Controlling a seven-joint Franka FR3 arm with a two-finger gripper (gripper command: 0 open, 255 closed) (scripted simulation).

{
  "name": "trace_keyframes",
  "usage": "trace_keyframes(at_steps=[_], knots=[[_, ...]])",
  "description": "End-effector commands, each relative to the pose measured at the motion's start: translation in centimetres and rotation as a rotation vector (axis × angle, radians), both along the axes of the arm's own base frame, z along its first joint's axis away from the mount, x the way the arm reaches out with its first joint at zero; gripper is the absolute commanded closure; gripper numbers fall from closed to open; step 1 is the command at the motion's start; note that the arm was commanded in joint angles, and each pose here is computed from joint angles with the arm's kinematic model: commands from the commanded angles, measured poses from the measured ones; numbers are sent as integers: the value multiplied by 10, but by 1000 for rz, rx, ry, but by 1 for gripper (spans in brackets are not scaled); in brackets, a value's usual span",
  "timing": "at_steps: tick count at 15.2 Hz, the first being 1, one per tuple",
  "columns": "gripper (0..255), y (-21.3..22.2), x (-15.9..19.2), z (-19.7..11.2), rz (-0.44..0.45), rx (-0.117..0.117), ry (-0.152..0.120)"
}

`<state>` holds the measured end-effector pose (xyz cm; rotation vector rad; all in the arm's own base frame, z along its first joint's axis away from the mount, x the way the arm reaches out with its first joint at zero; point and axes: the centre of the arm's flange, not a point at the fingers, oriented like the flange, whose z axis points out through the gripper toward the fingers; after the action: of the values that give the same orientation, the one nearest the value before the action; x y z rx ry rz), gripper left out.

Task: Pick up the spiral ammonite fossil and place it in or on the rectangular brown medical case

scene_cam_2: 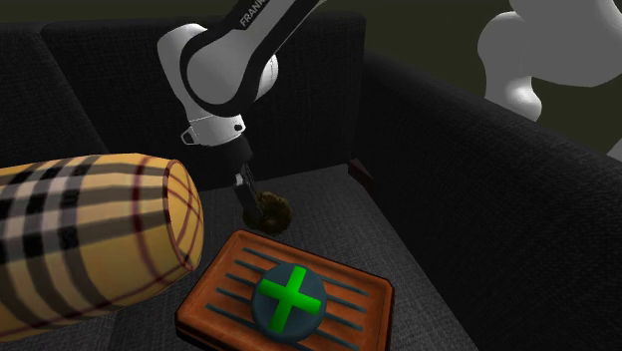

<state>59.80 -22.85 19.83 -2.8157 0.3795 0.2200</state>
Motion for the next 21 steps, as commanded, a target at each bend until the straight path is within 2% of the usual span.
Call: trace_keyframes(at_steps=[1,8,21], knots=[[255,1,0,-2,1,1,3],[255,1,0,-2,1,1,3],[255,1,0,67,1,1,3]])
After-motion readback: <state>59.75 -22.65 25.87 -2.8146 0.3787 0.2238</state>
